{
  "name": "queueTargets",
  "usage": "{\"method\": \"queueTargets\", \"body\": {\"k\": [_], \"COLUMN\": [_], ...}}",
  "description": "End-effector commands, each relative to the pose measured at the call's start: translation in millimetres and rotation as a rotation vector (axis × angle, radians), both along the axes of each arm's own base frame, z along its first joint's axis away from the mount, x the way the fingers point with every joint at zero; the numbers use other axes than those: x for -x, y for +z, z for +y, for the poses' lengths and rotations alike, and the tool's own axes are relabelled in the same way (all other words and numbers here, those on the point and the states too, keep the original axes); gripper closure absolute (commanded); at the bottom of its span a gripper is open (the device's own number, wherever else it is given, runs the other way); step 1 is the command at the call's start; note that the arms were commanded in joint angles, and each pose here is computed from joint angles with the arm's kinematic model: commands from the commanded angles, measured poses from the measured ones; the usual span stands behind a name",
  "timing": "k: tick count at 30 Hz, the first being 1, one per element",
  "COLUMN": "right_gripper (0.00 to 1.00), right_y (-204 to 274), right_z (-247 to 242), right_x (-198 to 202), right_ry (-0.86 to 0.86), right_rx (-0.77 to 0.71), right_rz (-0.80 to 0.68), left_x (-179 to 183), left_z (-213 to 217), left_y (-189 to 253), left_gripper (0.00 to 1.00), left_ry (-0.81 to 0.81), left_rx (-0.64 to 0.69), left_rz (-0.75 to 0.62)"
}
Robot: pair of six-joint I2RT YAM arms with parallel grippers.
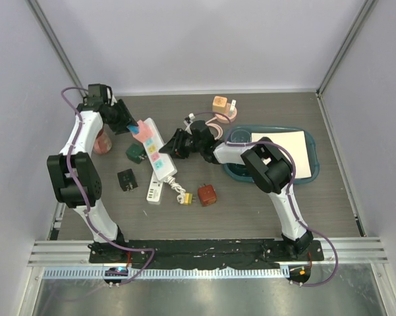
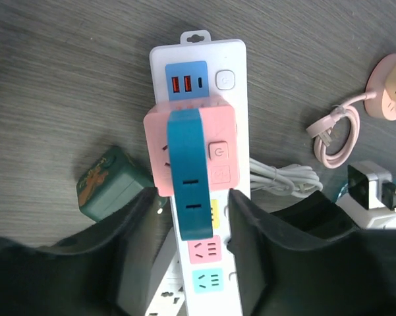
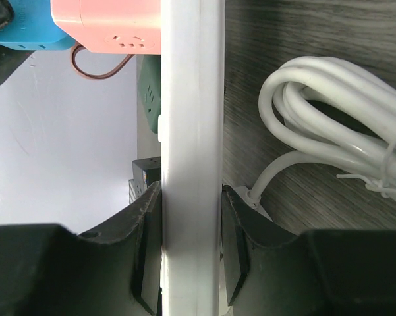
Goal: Pull the plug off the socket
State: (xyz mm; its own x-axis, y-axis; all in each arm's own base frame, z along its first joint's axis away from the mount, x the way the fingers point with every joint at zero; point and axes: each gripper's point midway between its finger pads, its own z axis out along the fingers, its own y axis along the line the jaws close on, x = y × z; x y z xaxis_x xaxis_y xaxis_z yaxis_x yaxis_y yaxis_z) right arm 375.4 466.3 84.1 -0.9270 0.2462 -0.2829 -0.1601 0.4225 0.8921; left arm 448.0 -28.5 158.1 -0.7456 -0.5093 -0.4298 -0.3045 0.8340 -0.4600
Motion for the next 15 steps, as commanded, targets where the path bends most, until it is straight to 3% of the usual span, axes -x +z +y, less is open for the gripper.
{"method": "queueTargets", "body": {"k": [1,4,8,15], "right_gripper": [0.99,0.99,0.99,0.99], "right_y": [77,76,70,59], "right_z": [8,8,3,-1], "right_x": [-1,-1,-4,-9], "right_ry": [0.035,0.037,0.011,-0.044], "right_rx": [-0.118,-0.112,-0.074,-0.092], "right_rz": [-0.192,-0.196,-0.196,-0.158], "left_x": [-10,-9,-6,-3], "left_z": [-9,-11,-15,-19], "left_y": [16,14,17,27], "left_gripper": [0.58,0.68,1.00,1.00], "left_ry": [-0.057,-0.063,-0.067,-0.053], "left_rx": [0.009,0.019,0.039,0.081], "left_rz": [-0.057,-0.051,-0.044,-0.023]}}
